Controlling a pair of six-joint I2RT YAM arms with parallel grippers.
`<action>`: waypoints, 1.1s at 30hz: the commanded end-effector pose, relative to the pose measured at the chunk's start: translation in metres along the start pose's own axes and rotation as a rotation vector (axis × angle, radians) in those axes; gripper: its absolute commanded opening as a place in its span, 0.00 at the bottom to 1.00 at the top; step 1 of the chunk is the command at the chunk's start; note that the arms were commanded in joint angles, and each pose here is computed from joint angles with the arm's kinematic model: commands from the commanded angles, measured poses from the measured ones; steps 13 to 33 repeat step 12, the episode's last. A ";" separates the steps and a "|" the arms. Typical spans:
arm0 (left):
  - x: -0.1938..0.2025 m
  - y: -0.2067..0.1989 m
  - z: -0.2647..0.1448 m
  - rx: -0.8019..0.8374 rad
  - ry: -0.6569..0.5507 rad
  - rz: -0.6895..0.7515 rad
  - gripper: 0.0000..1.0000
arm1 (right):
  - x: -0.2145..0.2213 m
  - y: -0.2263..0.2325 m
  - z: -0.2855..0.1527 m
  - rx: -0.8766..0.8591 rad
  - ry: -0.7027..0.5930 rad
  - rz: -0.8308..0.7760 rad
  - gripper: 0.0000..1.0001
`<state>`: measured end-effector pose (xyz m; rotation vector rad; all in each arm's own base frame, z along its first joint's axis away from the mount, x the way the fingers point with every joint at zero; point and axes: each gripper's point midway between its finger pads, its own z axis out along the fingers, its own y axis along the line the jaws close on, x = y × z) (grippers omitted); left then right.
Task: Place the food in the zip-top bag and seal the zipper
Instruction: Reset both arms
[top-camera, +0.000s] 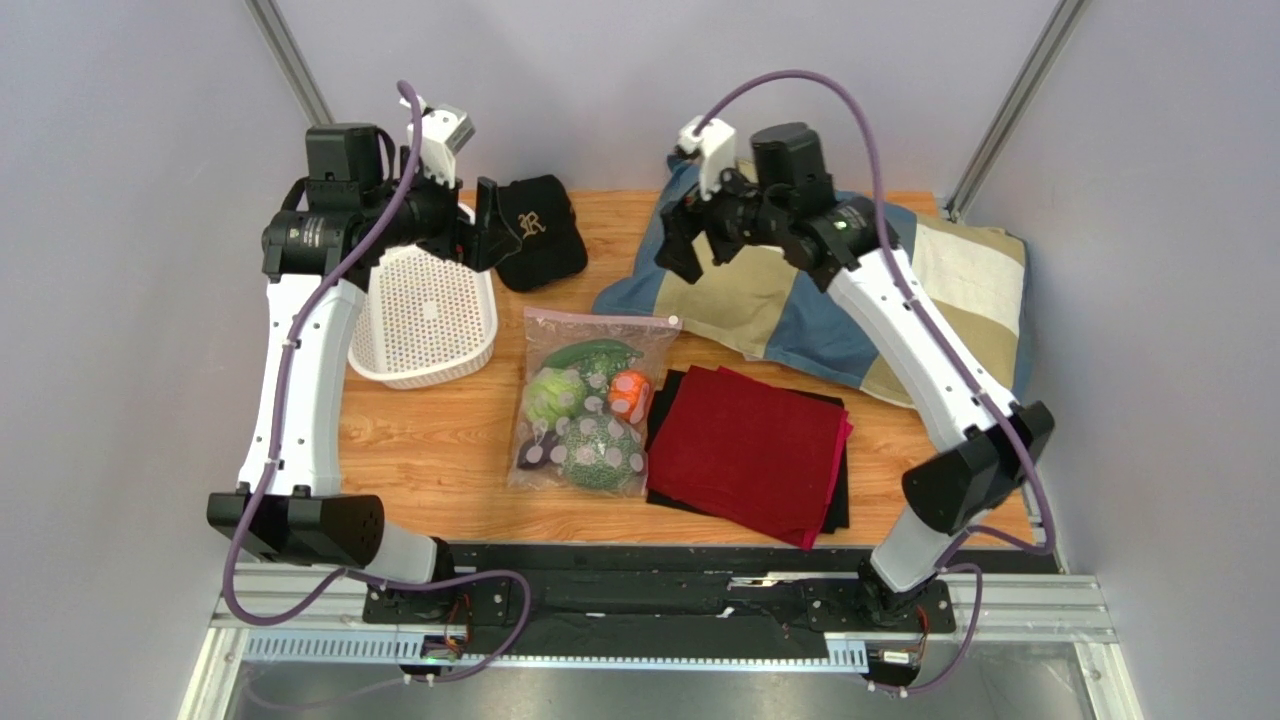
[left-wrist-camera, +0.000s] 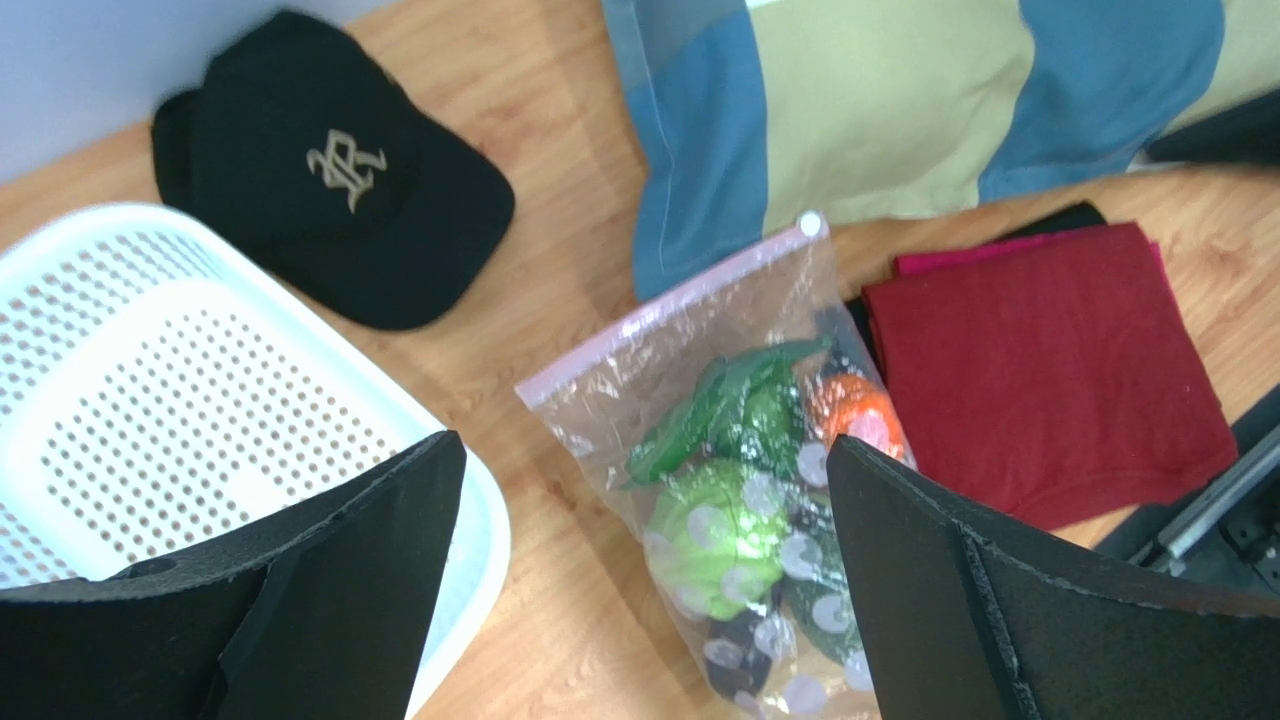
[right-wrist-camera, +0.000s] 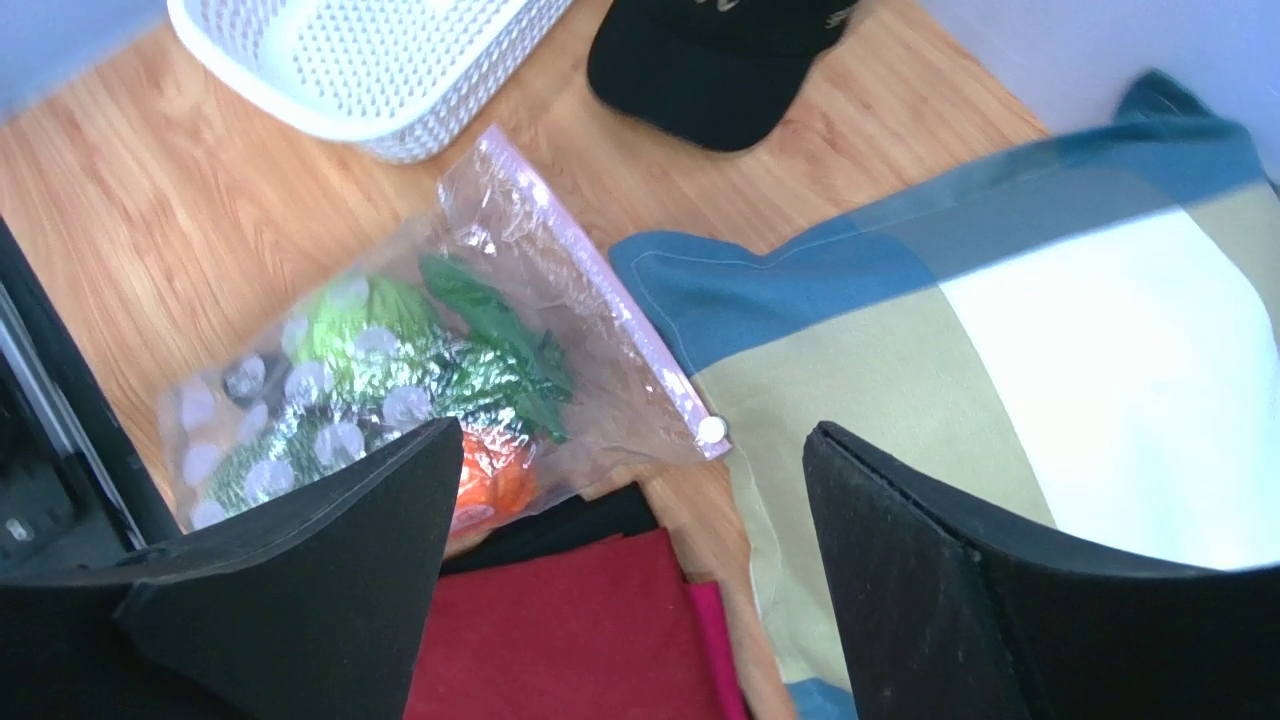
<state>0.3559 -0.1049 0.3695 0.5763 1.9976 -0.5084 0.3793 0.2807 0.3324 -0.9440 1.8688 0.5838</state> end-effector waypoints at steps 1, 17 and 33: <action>0.038 0.000 0.004 0.004 0.100 -0.022 0.99 | 0.010 -0.020 -0.038 0.044 -0.067 0.292 0.88; 0.087 0.015 0.008 -0.090 0.220 -0.034 0.99 | 0.074 -0.038 -0.100 0.193 -0.078 0.350 0.89; 0.087 0.015 0.008 -0.090 0.220 -0.034 0.99 | 0.074 -0.038 -0.100 0.193 -0.078 0.350 0.89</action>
